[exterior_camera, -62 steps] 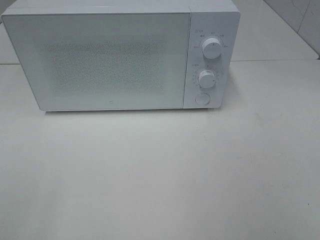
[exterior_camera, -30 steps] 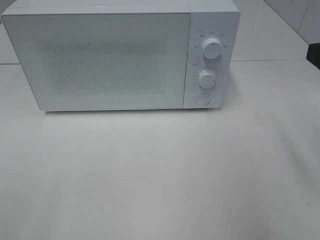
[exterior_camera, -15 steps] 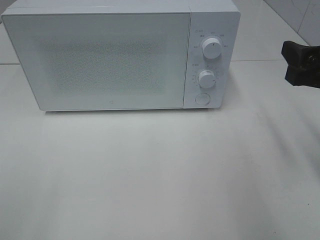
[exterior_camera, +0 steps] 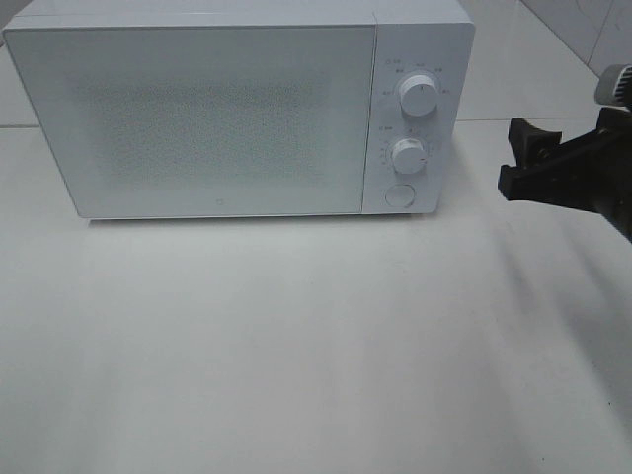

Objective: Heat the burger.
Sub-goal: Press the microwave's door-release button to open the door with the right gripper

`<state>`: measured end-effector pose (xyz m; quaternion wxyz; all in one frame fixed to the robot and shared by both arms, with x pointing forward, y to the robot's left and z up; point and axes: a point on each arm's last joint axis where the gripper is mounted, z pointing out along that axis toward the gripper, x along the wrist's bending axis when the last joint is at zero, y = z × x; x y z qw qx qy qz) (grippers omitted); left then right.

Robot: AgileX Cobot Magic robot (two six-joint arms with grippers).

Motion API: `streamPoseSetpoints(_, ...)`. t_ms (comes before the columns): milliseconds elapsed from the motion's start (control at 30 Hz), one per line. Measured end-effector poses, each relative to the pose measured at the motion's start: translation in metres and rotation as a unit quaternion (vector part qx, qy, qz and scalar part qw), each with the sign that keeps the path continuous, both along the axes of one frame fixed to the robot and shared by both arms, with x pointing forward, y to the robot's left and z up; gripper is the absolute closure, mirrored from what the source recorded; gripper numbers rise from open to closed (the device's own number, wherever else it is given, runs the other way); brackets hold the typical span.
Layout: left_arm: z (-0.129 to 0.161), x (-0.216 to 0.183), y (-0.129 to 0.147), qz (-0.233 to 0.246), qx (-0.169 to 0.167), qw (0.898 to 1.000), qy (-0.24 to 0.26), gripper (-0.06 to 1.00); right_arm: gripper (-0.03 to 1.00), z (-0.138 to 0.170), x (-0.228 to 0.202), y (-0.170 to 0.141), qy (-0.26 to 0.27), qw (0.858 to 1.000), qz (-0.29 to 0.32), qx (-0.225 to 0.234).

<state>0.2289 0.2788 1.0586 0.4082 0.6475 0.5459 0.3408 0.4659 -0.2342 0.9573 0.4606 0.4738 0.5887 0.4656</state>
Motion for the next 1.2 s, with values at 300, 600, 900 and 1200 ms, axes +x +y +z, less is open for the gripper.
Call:
streamPoseSetpoints(300, 0.000, 0.000, 0.000, 0.000, 0.000, 1.000, 0.000, 0.01, 0.21, -0.030, -0.005, 0.032, 0.033, 0.999, 0.016, -0.009)
streamPoseSetpoints(600, 0.000, 0.000, 0.000, 0.000, 0.000, 1.000, 0.000, 0.01, 0.21, -0.044, -0.010, 0.059, 0.051, 0.998, 0.020, -0.006)
streamPoseSetpoints(900, 0.000, 0.000, 0.000, 0.000, 0.000, 1.000, 0.000, 0.01, 0.22, -0.047, -0.004, 0.074, 0.056, 0.998, 0.030, 0.017)
streamPoseSetpoints(1200, 0.000, 0.000, 0.000, 0.000, 0.000, 1.000, 0.000, 0.01, 0.27, -0.049, -0.004, 0.074, 0.082, 0.988, 0.006, 0.127)
